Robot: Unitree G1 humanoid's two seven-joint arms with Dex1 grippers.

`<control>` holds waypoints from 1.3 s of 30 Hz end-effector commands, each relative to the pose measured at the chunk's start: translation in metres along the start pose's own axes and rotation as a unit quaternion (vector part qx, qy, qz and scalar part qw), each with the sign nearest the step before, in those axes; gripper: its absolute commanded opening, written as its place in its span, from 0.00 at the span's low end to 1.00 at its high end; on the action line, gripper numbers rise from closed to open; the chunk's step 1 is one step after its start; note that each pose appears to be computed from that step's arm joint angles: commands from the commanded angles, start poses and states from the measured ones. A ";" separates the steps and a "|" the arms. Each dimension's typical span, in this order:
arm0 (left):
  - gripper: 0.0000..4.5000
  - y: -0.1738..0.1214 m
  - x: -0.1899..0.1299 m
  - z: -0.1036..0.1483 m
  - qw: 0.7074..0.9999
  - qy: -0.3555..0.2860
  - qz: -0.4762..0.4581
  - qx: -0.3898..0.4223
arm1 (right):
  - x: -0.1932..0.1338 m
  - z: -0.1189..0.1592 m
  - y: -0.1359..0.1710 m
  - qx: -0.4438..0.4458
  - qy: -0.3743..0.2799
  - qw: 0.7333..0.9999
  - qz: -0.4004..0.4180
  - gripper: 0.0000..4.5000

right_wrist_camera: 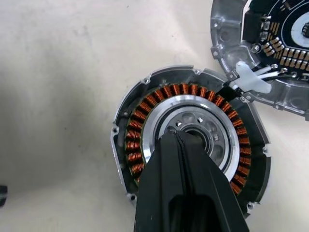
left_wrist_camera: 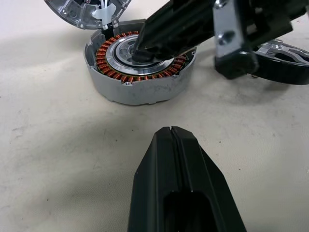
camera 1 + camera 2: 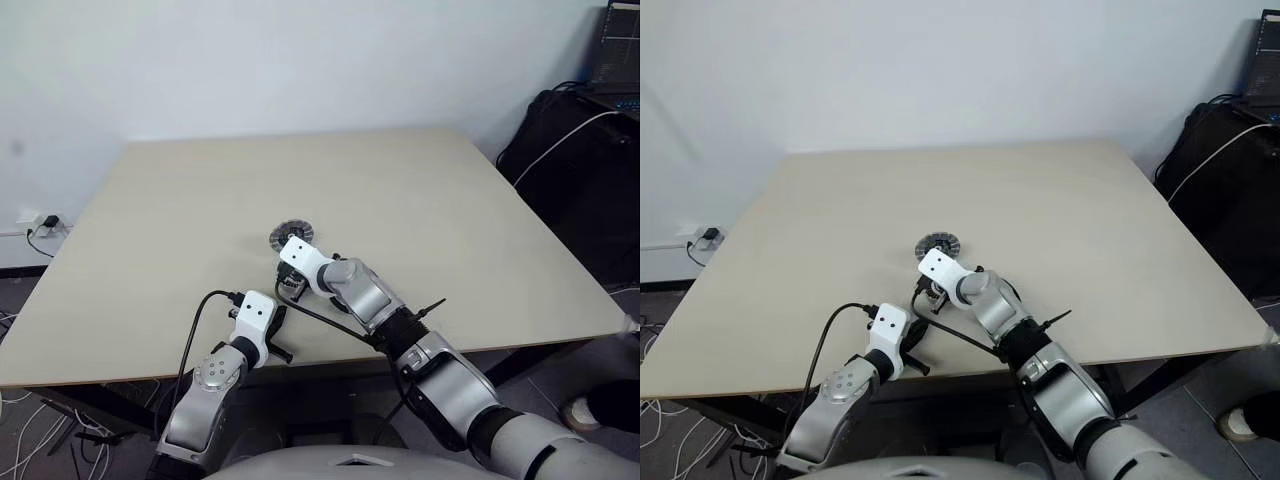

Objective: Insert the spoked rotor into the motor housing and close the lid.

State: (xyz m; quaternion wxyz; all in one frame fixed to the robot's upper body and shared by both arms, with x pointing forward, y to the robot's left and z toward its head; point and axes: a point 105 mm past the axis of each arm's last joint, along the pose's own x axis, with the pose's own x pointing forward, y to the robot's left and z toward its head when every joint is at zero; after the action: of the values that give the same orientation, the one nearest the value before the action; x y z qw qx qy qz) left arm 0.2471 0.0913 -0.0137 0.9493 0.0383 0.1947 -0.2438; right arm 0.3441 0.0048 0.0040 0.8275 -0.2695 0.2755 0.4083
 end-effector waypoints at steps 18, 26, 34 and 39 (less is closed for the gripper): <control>0.00 0.003 -0.003 0.010 1.000 -0.019 0.003 0.010 | -0.046 0.030 -0.048 0.095 -0.139 0.978 -0.122 0.00; 0.00 0.009 -0.001 0.015 0.999 -0.025 0.009 0.036 | -0.101 -0.024 -0.072 0.170 -0.144 0.953 -0.205 0.00; 0.00 0.008 -0.001 0.017 0.998 -0.030 -0.009 0.054 | -0.139 -0.078 -0.063 0.287 -0.134 0.920 -0.231 0.04; 0.00 0.005 0.000 0.018 0.998 -0.032 -0.028 0.049 | -0.147 -0.092 -0.055 0.389 -0.149 0.882 -0.222 0.36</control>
State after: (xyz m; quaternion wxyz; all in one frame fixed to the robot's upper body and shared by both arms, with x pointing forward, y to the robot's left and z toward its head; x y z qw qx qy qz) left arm 0.2505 0.0957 -0.0076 0.9430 0.0714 0.1779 -0.2721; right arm 0.2897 -0.1630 0.0333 0.9605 0.0625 0.2476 0.1106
